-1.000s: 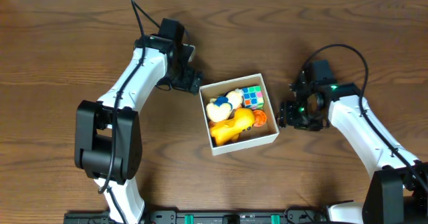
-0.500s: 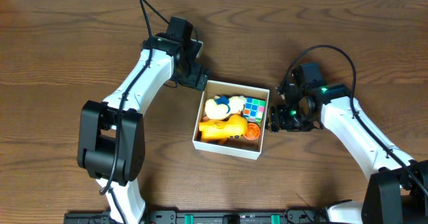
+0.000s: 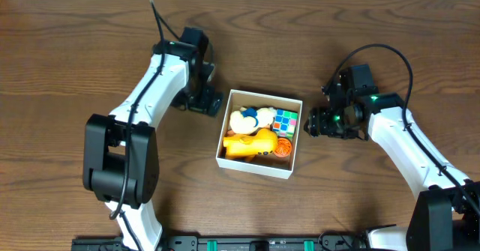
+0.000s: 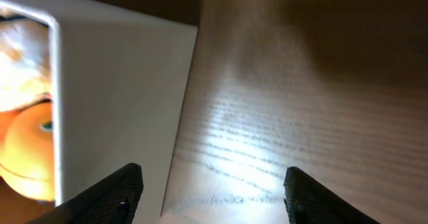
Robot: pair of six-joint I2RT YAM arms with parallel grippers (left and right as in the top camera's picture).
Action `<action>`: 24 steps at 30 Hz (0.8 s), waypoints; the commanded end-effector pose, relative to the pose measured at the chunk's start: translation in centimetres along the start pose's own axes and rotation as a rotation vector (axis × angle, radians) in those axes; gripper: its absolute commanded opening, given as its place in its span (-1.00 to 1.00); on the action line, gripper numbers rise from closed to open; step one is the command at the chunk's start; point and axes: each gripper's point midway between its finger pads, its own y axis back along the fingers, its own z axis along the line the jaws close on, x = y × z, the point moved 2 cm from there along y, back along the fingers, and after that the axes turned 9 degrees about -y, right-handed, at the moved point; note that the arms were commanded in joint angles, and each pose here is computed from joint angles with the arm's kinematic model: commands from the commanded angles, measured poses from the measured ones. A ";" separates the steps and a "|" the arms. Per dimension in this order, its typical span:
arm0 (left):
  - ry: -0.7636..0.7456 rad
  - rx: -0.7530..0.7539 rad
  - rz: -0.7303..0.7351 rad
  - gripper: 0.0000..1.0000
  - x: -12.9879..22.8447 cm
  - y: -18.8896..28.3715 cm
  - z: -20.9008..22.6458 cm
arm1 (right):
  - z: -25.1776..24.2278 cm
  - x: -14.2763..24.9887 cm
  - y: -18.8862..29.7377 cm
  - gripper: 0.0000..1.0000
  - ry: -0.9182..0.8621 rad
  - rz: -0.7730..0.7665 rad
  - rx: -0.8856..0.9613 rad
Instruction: Pack container
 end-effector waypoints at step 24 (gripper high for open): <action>0.000 0.241 0.210 0.96 5.3 2.0 -5.7 | 0.3 -2.2 -1.9 0.44 0.008 -0.055 -0.027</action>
